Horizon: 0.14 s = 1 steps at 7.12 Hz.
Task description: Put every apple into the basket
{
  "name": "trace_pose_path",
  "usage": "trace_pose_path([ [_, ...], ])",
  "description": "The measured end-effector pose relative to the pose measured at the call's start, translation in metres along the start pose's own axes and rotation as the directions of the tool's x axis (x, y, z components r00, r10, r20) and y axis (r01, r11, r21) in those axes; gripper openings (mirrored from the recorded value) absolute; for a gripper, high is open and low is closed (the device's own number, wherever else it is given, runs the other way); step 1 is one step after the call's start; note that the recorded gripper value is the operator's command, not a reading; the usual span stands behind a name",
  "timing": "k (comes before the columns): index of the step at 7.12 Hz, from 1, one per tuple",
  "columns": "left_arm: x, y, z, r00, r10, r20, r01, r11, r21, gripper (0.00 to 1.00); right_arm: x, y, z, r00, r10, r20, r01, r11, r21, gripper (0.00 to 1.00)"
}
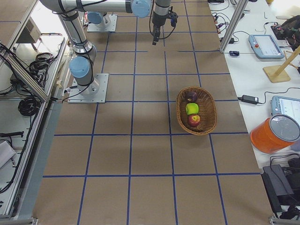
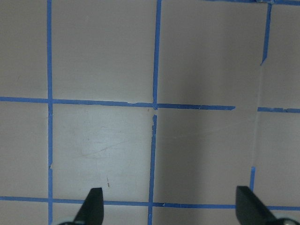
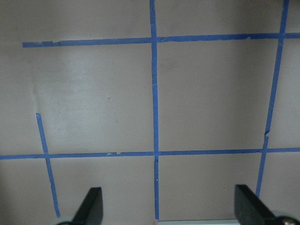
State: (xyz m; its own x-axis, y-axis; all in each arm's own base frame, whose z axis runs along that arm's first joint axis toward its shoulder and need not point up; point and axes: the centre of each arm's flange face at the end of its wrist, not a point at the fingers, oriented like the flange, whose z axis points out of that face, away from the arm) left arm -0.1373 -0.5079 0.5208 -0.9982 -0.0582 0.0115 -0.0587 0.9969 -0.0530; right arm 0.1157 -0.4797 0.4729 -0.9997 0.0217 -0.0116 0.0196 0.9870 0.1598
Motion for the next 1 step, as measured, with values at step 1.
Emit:
trace_pose_path([
  [1,0.0000,0.0003,-0.0007,1.000,-0.002,0.000,0.002,1.000,0.003,1.00,0.0000,-0.0001,0.0012,1.000,0.000,0.001,0.000,1.000,-0.001,1.00],
])
